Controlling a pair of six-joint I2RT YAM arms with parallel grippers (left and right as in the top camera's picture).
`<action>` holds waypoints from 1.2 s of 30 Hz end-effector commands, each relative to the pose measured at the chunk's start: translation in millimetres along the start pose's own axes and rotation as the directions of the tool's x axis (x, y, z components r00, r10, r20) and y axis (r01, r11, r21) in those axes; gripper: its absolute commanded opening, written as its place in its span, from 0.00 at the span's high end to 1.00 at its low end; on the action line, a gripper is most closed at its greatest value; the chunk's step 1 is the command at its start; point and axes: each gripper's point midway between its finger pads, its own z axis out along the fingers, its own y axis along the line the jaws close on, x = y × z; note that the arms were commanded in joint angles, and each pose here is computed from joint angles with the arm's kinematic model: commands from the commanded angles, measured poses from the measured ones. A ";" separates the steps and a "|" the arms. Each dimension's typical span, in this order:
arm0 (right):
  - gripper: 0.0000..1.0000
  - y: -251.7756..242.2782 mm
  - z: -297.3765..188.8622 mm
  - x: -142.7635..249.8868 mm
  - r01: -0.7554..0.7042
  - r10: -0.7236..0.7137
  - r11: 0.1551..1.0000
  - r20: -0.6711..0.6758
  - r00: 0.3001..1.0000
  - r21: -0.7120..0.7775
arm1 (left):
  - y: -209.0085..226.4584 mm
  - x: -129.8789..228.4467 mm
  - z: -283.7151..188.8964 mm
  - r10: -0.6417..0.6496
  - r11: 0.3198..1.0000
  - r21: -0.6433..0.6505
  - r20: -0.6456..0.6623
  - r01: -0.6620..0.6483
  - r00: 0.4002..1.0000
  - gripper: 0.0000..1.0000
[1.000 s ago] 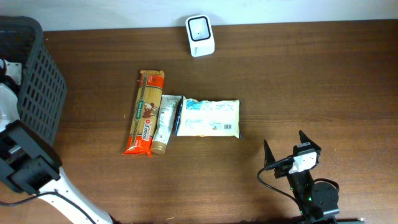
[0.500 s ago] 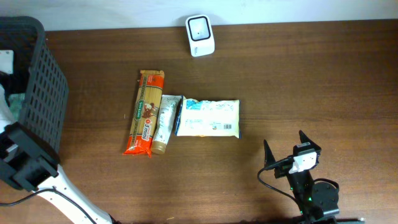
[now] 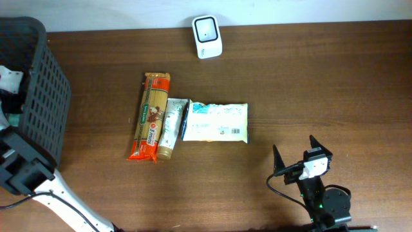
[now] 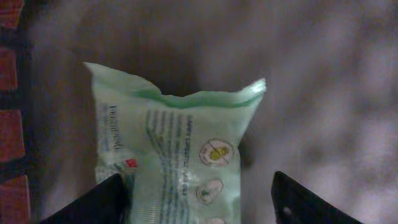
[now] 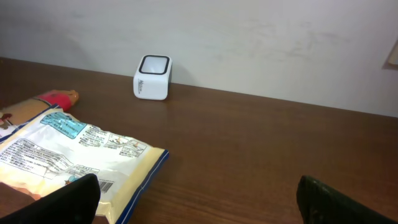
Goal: Scan the item barcode
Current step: 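Grasp mint-green tissue pack from basket with left gripper, place left of spaghetti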
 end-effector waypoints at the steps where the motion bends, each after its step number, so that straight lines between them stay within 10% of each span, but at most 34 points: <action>1: 0.01 -0.4 0.2 2.2 0.002 -0.002 1.000 0.000 1.000 0.000 | -11.5 13.2 21.8 0.006 0.999 0.053 -0.042 -0.004 0.999 0.46; 4: 0.01 -0.4 0.2 2.2 0.002 -0.002 1.000 0.000 1.000 0.000 | -7.6 7.0 10.3 -0.042 0.998 0.034 -0.024 0.043 0.999 0.91; 6: 0.01 -0.4 0.2 2.2 0.002 -0.002 1.000 0.000 1.000 0.000 | -2.2 -2.7 -11.8 -0.079 0.997 0.009 0.007 0.079 0.997 0.99; 11: 0.01 -0.4 0.2 2.2 0.002 -0.002 1.000 0.000 1.000 0.000 | 14.7 -42.9 -124.9 -0.293 0.948 -0.066 0.201 0.311 0.935 1.00; 15: 0.01 -0.4 0.2 2.2 0.002 -0.002 1.000 0.000 1.000 0.000 | 13.3 -67.5 -265.8 -0.448 0.851 -0.049 0.454 0.524 0.770 1.00; 20: 0.01 -0.4 0.2 2.2 0.002 -0.002 1.000 0.000 1.000 0.000 | -100.6 -88.0 -413.7 -0.414 0.908 0.225 0.622 0.354 0.665 1.00; 27: 0.01 -0.4 0.2 2.2 0.002 -0.002 1.000 0.000 1.000 0.000 | -304.3 -67.7 -307.9 -0.083 0.947 0.321 0.204 0.013 0.975 1.00; 36: 0.01 -0.4 0.2 2.2 0.002 -0.002 1.000 0.000 1.000 0.000 | -363.0 34.6 -93.7 0.003 0.958 0.287 -0.106 0.027 0.994 0.95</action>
